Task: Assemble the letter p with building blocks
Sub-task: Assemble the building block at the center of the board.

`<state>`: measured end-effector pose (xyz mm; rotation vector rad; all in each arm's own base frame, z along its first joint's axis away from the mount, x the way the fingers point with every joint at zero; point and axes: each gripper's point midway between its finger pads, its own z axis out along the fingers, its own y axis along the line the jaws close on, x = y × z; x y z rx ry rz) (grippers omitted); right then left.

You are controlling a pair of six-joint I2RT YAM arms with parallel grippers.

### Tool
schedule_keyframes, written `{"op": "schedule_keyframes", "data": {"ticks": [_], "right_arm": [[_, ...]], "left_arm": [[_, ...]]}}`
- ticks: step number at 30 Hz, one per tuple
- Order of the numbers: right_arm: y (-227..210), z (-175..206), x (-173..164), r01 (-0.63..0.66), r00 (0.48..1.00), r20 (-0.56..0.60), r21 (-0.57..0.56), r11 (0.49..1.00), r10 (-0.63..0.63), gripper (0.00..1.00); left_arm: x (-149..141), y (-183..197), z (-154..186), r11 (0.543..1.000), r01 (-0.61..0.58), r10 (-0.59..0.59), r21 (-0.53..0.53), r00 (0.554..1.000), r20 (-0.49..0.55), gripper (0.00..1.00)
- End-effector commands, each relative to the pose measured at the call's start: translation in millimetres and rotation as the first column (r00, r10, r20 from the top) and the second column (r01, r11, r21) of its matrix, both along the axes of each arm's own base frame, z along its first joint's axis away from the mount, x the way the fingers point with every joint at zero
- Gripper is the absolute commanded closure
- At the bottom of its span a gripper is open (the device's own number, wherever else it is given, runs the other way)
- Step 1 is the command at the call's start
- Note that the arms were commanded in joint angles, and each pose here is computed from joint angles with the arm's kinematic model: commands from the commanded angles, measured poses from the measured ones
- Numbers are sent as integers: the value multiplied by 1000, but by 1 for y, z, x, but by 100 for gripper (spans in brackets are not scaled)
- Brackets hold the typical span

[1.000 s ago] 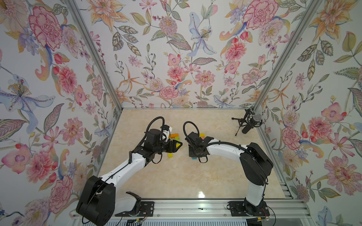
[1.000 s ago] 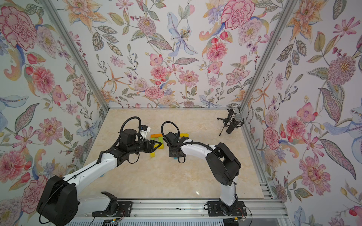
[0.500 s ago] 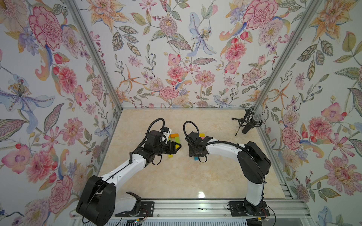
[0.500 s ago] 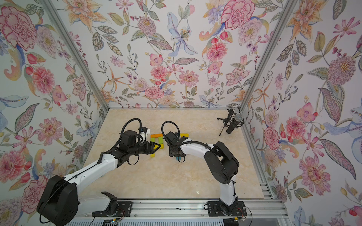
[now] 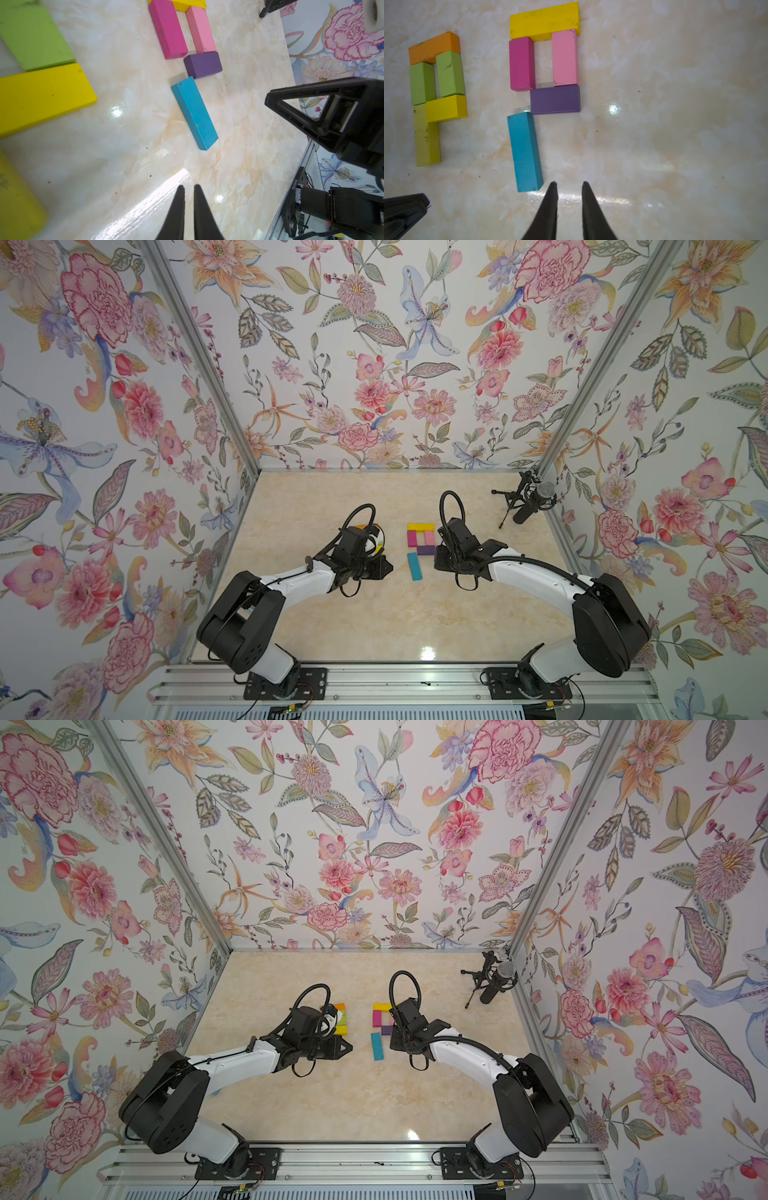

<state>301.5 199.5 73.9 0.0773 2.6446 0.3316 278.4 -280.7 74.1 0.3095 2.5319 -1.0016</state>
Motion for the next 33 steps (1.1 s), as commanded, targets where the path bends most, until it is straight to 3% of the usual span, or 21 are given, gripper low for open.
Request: {"op": "schedule_keyframes", "data": {"ticks": [1,3,5,8,22,33], "right_arm": [[11,-3,4,-58,998,14,112,992,57,82],[13,-12,5,-75,997,0,135,988,76,85],[17,-20,8,-94,995,-7,166,982,96,95],[21,-29,11,-110,993,-23,199,974,116,99],[43,-54,14,-150,982,-65,302,941,177,100],[61,-69,-1,-156,977,-92,309,938,193,100]], "left_arm": [[12,-17,-2,999,-22,21,25,1000,18,100],[15,-22,-10,999,-36,36,32,999,0,100],[19,-28,-15,998,-51,51,37,999,-8,100],[25,-33,-18,996,-76,77,53,997,-10,100],[38,-41,-32,985,-75,81,153,996,-38,100],[30,-42,-55,982,-53,70,179,994,-86,100]]}}
